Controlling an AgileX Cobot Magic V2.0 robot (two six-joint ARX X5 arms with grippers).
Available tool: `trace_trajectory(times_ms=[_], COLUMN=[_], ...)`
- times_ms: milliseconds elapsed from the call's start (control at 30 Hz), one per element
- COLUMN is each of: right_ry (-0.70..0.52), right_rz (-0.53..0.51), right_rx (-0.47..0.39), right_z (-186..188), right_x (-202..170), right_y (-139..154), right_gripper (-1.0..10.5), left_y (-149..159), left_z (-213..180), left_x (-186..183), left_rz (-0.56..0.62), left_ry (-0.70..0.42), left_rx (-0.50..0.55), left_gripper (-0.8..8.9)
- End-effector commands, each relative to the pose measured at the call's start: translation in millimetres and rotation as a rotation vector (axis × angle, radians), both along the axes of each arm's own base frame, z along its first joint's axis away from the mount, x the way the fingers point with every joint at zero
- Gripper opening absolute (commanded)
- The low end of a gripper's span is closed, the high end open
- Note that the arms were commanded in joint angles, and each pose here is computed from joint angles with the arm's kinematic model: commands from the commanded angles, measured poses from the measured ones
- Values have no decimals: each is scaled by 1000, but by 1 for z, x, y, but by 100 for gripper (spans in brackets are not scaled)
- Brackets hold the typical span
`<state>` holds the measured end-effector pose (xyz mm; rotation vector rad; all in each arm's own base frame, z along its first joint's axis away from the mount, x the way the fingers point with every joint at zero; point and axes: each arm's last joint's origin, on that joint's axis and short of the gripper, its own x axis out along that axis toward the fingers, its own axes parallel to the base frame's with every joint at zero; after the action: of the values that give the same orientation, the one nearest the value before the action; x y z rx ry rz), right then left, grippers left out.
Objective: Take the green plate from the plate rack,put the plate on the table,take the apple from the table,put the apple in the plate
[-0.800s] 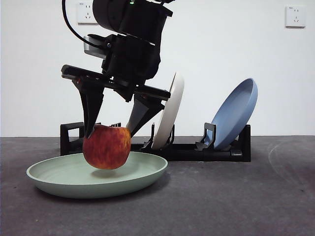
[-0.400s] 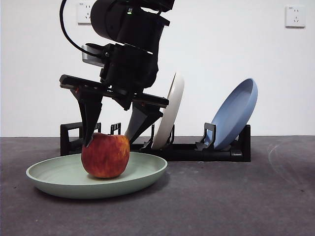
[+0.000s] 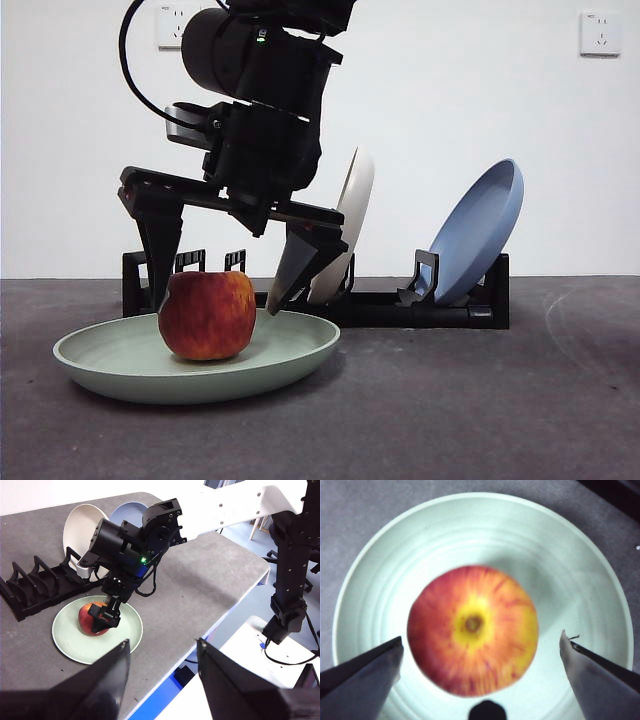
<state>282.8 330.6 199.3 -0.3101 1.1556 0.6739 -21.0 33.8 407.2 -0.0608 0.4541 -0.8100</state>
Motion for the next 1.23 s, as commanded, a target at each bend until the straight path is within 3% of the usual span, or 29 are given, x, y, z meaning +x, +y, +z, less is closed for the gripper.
trace_trajectory(times_ms=[33,200,600,733,933,1233], right_ry=[15,31,25,8,-58,-126], right_rz=[-2,4,154,189,210,152], right_rx=[-9,-33,-71,32,87,35], right_z=[-6,20,141,173,208,219], right_x=[-1,1,-17,-34,-61,-113], right_y=[2,2,-17,-33,-64,-131], right_gripper=[569,568,565,563,563,564], left_y=[0,0,-15,-27,-46,-75], left_z=[0,0,5,11,16,21], left_x=[0,0,13,22,36,56], left_rz=[4,4,83,74,61,52], left_ry=[7,7,-4,-37,-49,-48], left_rx=[-5,-5,55,72,103,141], left_gripper=[220,220,219,219,219,219])
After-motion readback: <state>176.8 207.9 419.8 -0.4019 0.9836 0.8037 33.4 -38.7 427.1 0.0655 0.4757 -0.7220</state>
